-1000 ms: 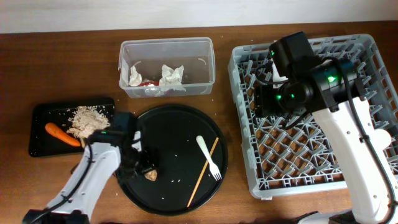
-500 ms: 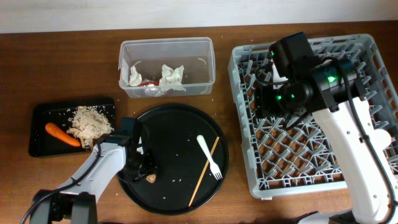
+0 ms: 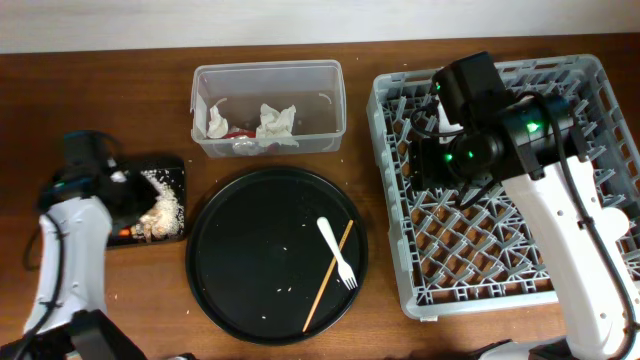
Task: Sort waste into correct bins and load items into the dishwasher rack
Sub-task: 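Grasp the mushroom with the left gripper and drop it on the black tray, then reach the right gripper to the round tray and grasp the white fork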
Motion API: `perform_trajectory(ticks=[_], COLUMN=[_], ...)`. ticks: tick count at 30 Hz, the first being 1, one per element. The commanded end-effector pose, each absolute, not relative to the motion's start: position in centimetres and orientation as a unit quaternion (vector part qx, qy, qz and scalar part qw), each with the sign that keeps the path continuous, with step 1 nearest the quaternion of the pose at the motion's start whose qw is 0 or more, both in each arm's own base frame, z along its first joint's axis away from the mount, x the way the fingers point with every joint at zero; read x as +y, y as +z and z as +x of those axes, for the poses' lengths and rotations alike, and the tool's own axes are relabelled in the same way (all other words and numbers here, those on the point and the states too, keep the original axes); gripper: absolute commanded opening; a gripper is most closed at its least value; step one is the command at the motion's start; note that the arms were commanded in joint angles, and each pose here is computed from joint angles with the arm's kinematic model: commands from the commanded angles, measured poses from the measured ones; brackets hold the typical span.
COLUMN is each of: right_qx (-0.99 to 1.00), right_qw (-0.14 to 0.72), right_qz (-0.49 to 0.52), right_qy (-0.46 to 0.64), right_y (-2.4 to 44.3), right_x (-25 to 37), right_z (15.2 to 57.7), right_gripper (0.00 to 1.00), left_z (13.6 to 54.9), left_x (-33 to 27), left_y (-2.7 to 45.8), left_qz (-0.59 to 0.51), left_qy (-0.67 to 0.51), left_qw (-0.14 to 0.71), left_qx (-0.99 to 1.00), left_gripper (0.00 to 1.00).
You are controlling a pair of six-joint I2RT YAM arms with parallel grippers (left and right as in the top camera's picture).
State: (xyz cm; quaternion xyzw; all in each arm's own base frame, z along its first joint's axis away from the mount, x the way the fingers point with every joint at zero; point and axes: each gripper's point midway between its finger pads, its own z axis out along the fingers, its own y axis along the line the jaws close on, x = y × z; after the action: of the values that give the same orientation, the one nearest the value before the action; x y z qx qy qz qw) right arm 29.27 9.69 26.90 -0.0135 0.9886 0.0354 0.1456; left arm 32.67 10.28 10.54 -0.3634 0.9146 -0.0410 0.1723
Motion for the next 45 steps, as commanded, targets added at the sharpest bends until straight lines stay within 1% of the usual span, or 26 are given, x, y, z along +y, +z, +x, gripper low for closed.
perform_trajectory(ticks=[1,3,4,6,7,8,9,10,12,13,14,15,16,17,20,23,25,26,29,33,37,39,40,42,45], right_qx=[0.989,0.989,0.99,0.99,0.99,0.99,0.99,0.99,0.989,0.986,0.982,0.98,0.977,0.975,0.968,0.975,0.977,0.976,0.973,0.973,0.97,0.97,0.972,0.975,0.975], right_qw=[0.141,0.14,0.138,0.136,0.136,0.135,0.133,0.131,0.123,0.116,0.109,0.105,0.1,0.093,0.05,-0.002,-0.033,-0.044,-0.086,-0.084,-0.074,-0.053,-0.047,-0.046,-0.027], right_qz=[-0.019,-0.019,-0.019,-0.02,-0.02,-0.02,-0.021,-0.022,-0.026,-0.05,-0.076,-0.091,-0.115,-0.142,-0.209,-0.2,-0.189,-0.189,-0.186,-0.192,-0.21,-0.231,-0.227,-0.218,-0.219], right_qy=[0.038,0.038,0.037,0.037,0.037,0.04,0.045,0.054,0.078,0.107,0.136,0.144,0.146,0.146,0.13,0.095,0.093,0.102,0.104,0.097,0.093,0.049,0.024,0.023,0.016], right_y=[26.7,26.7,26.7,26.7,26.7,26.7,26.7,26.7,26.7,26.8,27.0,27.1,27.0,26.7,24.2,19.8,15.7,14.4,8.7,3.5,2.4,2.1,2.1,2.5,4.1], right_x=[9.8,9.8,9.8,9.8,9.8,9.9,10.0,10.4,11.2,12.3,13.5,14.5,15.9,17.3,21.8,23.5,24.2,24.4,23.7,22.6,22.2,21.7,21.4,21.8,22.3], right_z=[29.2,29.1,29.0,28.9,28.9,28.9,28.8,28.7,28.4,28.1,27.6,27.1,26.4,25.7,23.9,23.6,23.1,22.7,20.5,19.4,19.4,19.6,19.4,19.2,20.4], right_gripper=[0.75,0.75,0.75,0.75,0.75,0.78,0.87,0.98,0.98,0.99,0.98,0.98,0.98,0.98,0.99,1.0,1.0,0.99,0.99,0.93,0.88,0.8,0.8,0.8,0.81], left_z=[31.8,31.4,31.2,30.8,30.7,30.8,31.1,31.2,31.4,31.5,30.5,28.9,27.0,25.8,25.4,25.5,25.5,25.5,25.6,25.6,25.6,25.6,25.6,25.6,25.6], left_x=[14.7,16.0,16.5,17.4,17.6,17.5,17.2,17.2,16.4,15.1,13.6,12.7,12.7,13.0,13.1,13.1,13.2,13.2,13.2,13.2,13.2,13.2,13.2,13.2,13.2], left_y=[9.4,8.3,7.9,7.4,7.4,7.5,7.6,7.8,8.9,9.7,10.2,10.2,9.7,9.5,9.5,9.5,9.5,9.5,9.5,9.5,9.5,9.5,9.5,9.5,9.5], left_qz=[-0.407,-0.425,-0.433,-0.445,-0.449,-0.45,-0.448,-0.447,-0.441,-0.425,-0.422,-0.419,-0.426,-0.43,-0.431,-0.43,-0.43,-0.43,-0.43,-0.43,-0.43,-0.43,-0.43,-0.43,-0.43], left_qy=[-0.006,-0.003,-0.002,-0.001,-0.004,-0.011,-0.021,-0.024,-0.045,-0.075,-0.097,-0.096,-0.074,-0.048,-0.041,-0.041,-0.041,-0.041,-0.041,-0.041,-0.041,-0.041,-0.041,-0.041,-0.041], left_qw=[0.167,0.156,0.151,0.147,0.147,0.148,0.15,0.151,0.151,0.152,0.133,0.1,0.064,0.043,0.037,0.038,0.039,0.039,0.04,0.04,0.04,0.04,0.04,0.04,0.04], left_qx=[0.898,0.891,0.889,0.883,0.881,0.881,0.881,0.881,0.884,0.889,0.892,0.897,0.899,0.901,0.901,0.901,0.901,0.901,0.901,0.901,0.901,0.901,0.901,0.901,0.901], left_gripper=[0.23,0.24,0.34,0.36,0.53,0.68,0.77,0.83,0.84,0.84,0.85,0.94,0.99,0.99,0.99,0.99,0.99,0.99,0.99,0.99,0.99,0.99,0.99,0.99,0.99])
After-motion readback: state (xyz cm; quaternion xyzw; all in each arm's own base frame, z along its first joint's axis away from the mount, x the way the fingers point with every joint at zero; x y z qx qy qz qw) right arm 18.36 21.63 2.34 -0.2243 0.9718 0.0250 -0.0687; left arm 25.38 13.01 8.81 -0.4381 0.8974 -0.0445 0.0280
